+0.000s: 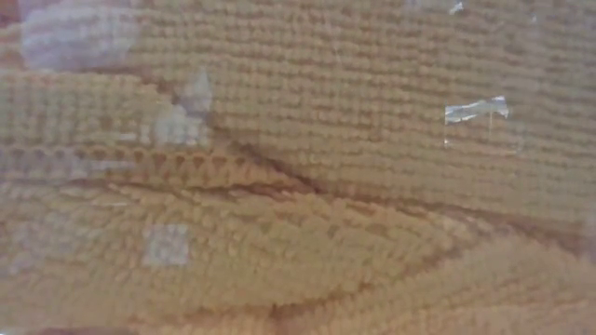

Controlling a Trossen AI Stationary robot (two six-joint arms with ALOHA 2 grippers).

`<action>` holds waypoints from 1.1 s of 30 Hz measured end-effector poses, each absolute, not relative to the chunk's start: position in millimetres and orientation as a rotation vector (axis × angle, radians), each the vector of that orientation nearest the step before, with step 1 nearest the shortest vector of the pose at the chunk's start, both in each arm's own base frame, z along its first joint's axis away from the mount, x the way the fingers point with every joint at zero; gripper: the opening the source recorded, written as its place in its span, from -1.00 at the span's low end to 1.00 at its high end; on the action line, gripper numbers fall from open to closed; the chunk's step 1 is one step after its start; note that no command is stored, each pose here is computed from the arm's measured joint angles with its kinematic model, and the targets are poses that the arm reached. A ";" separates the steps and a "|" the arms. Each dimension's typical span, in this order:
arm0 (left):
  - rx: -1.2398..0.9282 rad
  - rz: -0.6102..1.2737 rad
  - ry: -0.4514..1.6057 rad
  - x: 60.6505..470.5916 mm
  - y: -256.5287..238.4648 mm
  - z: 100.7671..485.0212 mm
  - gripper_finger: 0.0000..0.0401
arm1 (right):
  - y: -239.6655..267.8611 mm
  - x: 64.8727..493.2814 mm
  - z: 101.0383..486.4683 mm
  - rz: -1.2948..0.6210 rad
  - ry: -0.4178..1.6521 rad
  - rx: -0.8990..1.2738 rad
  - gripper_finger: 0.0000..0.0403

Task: Sort microfiber towel by color & place in baskets
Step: Return to Home Position

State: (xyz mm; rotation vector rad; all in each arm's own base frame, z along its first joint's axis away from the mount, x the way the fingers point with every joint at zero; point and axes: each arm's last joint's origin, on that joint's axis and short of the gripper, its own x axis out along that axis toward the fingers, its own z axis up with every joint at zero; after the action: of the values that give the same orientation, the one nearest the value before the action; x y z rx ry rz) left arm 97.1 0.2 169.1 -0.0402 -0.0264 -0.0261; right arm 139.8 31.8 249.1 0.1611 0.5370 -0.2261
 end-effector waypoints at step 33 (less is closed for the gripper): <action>-0.040 -0.024 -0.026 97.1 0.2 169.1 0.42 | -5.5 112.7 167.9 -0.029 0.009 0.149 -1.00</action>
State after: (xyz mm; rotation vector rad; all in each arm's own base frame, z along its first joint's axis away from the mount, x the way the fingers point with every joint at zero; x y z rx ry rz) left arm 97.1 0.2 169.1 -0.0403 -0.0264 -0.0242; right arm 112.7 -5.5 167.9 0.1491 0.0094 -0.0287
